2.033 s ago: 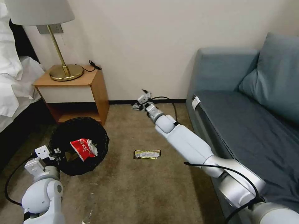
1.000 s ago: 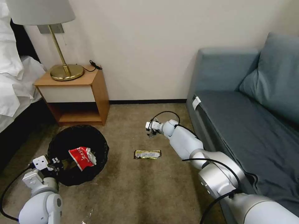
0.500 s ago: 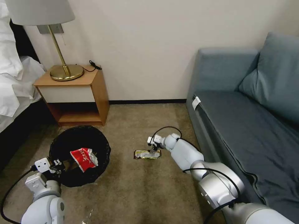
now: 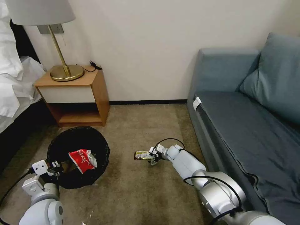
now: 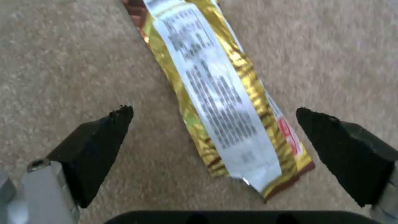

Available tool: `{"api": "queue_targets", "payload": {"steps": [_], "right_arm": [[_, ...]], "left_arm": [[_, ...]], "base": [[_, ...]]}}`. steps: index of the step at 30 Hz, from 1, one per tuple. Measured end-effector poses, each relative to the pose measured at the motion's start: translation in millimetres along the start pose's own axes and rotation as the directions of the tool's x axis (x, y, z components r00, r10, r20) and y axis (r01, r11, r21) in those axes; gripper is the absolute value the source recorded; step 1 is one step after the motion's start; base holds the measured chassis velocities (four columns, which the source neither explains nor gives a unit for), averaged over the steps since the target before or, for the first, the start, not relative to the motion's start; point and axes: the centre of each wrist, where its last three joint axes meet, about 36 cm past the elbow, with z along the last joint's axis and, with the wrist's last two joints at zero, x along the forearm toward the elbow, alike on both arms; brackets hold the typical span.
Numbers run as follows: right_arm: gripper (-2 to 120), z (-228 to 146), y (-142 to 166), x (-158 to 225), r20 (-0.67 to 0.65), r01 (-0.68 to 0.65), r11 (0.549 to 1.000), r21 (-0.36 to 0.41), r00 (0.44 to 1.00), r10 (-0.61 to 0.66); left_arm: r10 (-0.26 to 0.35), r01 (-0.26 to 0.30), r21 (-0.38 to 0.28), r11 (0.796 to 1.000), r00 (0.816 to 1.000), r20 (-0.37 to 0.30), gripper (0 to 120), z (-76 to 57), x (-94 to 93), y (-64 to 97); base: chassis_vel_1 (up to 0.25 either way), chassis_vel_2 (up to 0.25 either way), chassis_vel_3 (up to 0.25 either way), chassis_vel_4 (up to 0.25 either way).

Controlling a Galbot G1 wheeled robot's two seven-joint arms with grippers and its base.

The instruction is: Pick up the trash bin, then pick up the garbage on the floor and place it into the trash bin.

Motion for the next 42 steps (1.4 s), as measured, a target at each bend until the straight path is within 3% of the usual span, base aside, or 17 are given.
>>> {"api": "queue_targets", "payload": {"steps": [12,17,20,34,42], "right_arm": [[100,17.0,1.4,1.7,-0.020,0.003,0.999,-0.035,1.000,-0.004],[99,13.8,6.2,-1.3,-0.019,0.003,0.999,-0.042,1.000,-0.004],[100,3.9,7.9,-3.1,-0.036,-0.027,0.995,-0.091,0.999,0.024],[100,0.1,14.2,-5.5,-0.027,0.077,0.989,-0.129,0.996,-0.081],[100,-2.8,10.7,-4.2,-0.013,0.065,0.990,-0.122,0.998,-0.067]], "left_arm": [[0.007,-0.007,-0.002,1.000,1.000,0.006,1,3.0,-1.8,-2.2],[0.008,-0.008,-0.006,1.000,1.000,0.006,1,3.5,-2.5,-3.2],[0.007,-0.007,-0.011,1.000,1.000,0.008,1,3.3,-2.5,-3.7],[0.009,-0.008,-0.024,1.000,1.000,0.022,1,-0.7,1.5,-4.8],[0.016,-0.015,-0.026,1.000,0.999,0.029,1,-2.4,1.2,-8.1]], "base": [[0.000,0.000,0.000,0.000],[0.000,0.000,0.000,0.000],[0.000,0.000,0.000,0.000],[0.000,0.000,0.000,0.000],[0.000,0.000,0.000,0.000]]}}
